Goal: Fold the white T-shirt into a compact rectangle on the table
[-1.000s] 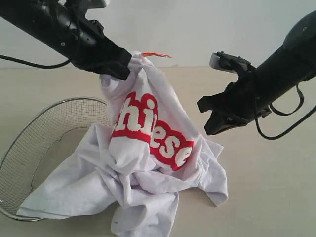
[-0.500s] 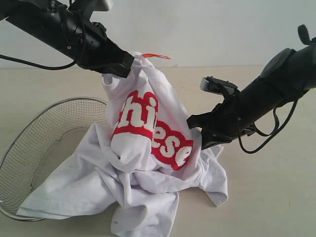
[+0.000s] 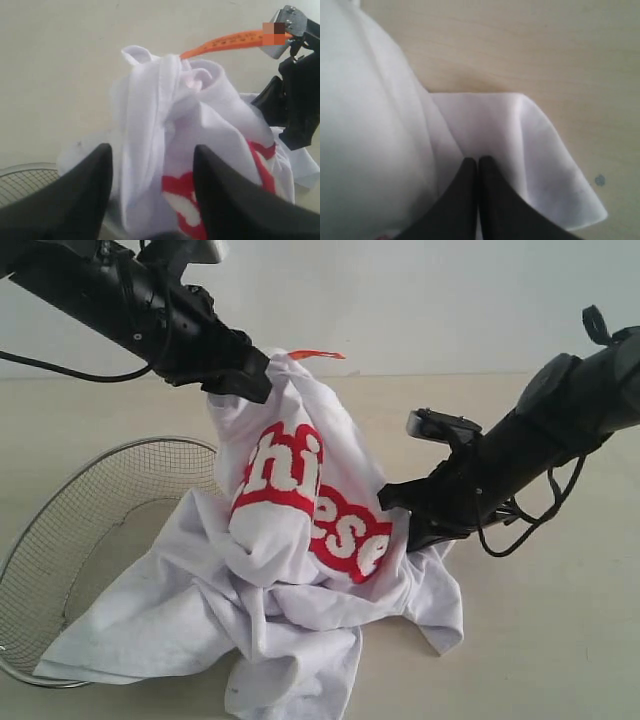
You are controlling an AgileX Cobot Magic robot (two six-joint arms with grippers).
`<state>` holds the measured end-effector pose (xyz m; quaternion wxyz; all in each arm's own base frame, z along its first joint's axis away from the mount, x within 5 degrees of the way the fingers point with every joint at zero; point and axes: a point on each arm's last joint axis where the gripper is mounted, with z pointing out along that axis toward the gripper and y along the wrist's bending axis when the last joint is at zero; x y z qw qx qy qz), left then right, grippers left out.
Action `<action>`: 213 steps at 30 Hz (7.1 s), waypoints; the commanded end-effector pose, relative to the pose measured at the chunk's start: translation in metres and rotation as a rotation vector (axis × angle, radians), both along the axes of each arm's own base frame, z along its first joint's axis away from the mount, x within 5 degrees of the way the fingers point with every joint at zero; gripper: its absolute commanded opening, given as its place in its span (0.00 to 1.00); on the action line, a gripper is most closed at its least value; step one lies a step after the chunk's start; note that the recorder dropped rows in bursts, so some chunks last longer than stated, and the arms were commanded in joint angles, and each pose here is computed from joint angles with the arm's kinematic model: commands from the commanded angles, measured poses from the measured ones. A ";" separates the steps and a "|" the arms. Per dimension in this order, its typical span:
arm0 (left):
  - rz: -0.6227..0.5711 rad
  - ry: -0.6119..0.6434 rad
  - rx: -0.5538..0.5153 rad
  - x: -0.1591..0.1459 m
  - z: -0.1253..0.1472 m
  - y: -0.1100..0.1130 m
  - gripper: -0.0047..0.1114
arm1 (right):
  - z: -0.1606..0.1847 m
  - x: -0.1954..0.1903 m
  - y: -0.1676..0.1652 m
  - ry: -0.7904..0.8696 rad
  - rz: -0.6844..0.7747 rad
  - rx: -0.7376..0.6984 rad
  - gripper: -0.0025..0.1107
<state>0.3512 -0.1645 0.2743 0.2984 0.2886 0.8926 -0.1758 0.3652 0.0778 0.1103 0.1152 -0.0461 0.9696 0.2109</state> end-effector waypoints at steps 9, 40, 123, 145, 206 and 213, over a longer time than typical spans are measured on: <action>0.038 -0.180 0.064 -0.022 0.057 0.020 0.46 | 0.005 0.019 -0.047 -0.051 -0.058 -0.108 0.02; 0.357 0.298 0.265 -0.073 0.001 0.128 0.47 | 0.091 -0.045 0.009 -0.174 0.165 0.150 0.02; 0.630 0.379 0.220 -0.006 -0.130 0.199 0.08 | 0.090 -0.047 0.010 -0.167 0.209 0.145 0.02; 0.647 0.351 0.245 0.000 -0.097 0.225 0.10 | 0.087 -0.045 0.004 -0.164 0.167 0.082 0.02; 0.205 0.309 -0.176 -0.041 0.000 0.121 0.08 | 0.019 0.019 -0.115 0.070 -0.141 -0.340 0.02; 0.195 0.260 -0.176 -0.048 0.014 0.121 0.08 | 0.058 0.041 -0.138 0.002 -0.236 -0.288 0.02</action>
